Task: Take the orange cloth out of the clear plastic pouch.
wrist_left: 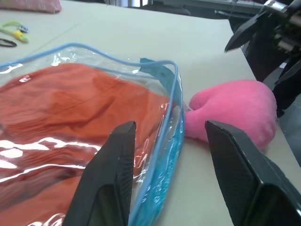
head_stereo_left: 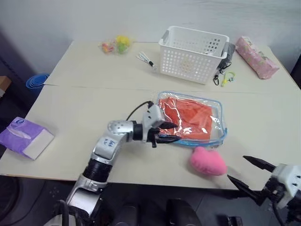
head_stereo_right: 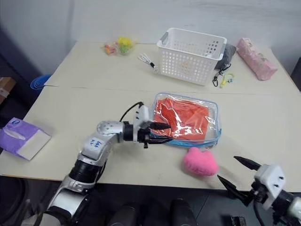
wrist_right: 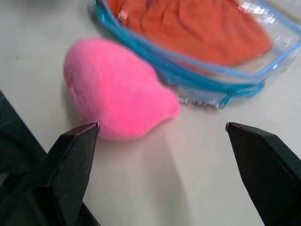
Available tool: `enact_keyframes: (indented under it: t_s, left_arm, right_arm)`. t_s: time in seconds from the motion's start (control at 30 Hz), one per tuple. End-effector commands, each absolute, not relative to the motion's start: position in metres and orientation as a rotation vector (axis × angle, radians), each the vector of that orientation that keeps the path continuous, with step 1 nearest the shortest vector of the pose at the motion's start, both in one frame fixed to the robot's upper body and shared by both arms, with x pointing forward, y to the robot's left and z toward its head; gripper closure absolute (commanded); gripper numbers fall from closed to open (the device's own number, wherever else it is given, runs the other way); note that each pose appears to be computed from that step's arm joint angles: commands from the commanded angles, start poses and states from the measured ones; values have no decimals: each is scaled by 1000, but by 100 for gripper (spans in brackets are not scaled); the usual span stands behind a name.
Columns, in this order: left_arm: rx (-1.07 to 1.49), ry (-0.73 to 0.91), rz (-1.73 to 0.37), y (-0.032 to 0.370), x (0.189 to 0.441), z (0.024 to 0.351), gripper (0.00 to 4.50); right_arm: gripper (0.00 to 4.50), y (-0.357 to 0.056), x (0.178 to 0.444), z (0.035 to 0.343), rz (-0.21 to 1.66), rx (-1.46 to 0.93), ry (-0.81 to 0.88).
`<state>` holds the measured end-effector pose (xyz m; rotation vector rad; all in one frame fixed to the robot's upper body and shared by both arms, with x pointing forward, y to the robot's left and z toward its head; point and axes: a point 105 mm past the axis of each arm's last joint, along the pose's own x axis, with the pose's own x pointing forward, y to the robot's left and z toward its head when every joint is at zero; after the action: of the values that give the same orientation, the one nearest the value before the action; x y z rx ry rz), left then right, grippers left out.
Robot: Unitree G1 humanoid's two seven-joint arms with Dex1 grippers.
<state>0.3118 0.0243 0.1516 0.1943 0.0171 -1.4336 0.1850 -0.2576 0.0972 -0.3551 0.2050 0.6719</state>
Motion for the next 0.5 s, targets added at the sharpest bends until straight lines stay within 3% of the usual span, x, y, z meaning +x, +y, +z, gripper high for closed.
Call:
enact_keyframes:
  t_s: [0.03, 0.2, 0.5]
  left_arm:
    - [218, -120, -1473, 49, 310, 168, 204]
    - [260, -116, -1479, 74, 307, 159, 204]
    - [217, -134, -1442, 72, 304, 154, 204]
  right_arm:
    - [0, -248, 197, 92, 725, -371, 211]
    - [0, -216, 204, 100, 871, -262, 165]
    - [0, -193, 200, 119, 1009, -181, 119]
